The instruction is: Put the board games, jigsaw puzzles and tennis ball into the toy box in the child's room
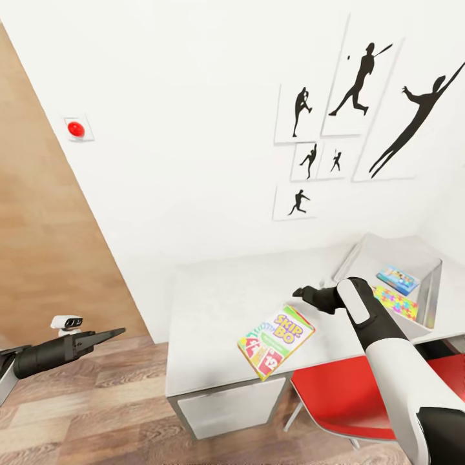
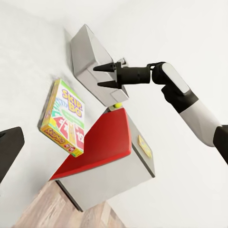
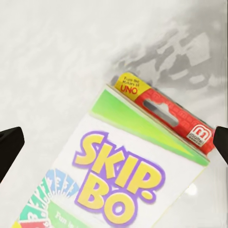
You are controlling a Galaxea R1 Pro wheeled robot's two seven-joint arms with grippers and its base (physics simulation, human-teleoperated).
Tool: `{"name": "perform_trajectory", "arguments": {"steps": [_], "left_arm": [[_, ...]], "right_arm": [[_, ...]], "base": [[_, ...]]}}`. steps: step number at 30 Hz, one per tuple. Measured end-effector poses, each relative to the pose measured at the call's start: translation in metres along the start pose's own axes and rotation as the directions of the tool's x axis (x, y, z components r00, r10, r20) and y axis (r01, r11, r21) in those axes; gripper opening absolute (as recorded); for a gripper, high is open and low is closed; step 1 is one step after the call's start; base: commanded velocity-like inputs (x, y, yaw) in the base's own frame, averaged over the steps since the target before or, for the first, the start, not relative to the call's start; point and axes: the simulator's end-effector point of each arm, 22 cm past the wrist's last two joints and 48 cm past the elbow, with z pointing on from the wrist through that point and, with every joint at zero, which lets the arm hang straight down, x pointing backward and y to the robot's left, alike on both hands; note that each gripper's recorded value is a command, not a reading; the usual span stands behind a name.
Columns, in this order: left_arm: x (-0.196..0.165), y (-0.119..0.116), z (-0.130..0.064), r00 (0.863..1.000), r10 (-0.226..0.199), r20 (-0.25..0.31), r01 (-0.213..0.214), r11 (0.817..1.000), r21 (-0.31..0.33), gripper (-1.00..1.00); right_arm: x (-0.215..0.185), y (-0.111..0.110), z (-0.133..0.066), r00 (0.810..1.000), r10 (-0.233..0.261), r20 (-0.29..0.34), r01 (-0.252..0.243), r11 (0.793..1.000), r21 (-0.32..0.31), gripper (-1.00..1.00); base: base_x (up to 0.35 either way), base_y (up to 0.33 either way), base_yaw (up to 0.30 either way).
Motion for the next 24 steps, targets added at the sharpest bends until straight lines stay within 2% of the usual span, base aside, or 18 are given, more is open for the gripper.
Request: {"name": "perform_trajectory", "arguments": {"steps": [17,24], "left_arm": [[0.007,0.011,0.001,1.000,-0.023,-0.006,0.023,1.000,-0.008,1.00],[0.009,0.016,0.000,0.999,-0.034,-0.009,0.034,0.999,-0.013,1.00]], "right_arm": [[0.004,-0.009,0.014,1.000,0.013,0.001,-0.013,1.000,0.014,1.00],[0.008,-0.011,0.020,1.000,0.014,-0.010,-0.014,1.000,0.016,1.00]], "base": [[0.045,0.045,-0.062],[0.002,0.188,-0.062]]}}
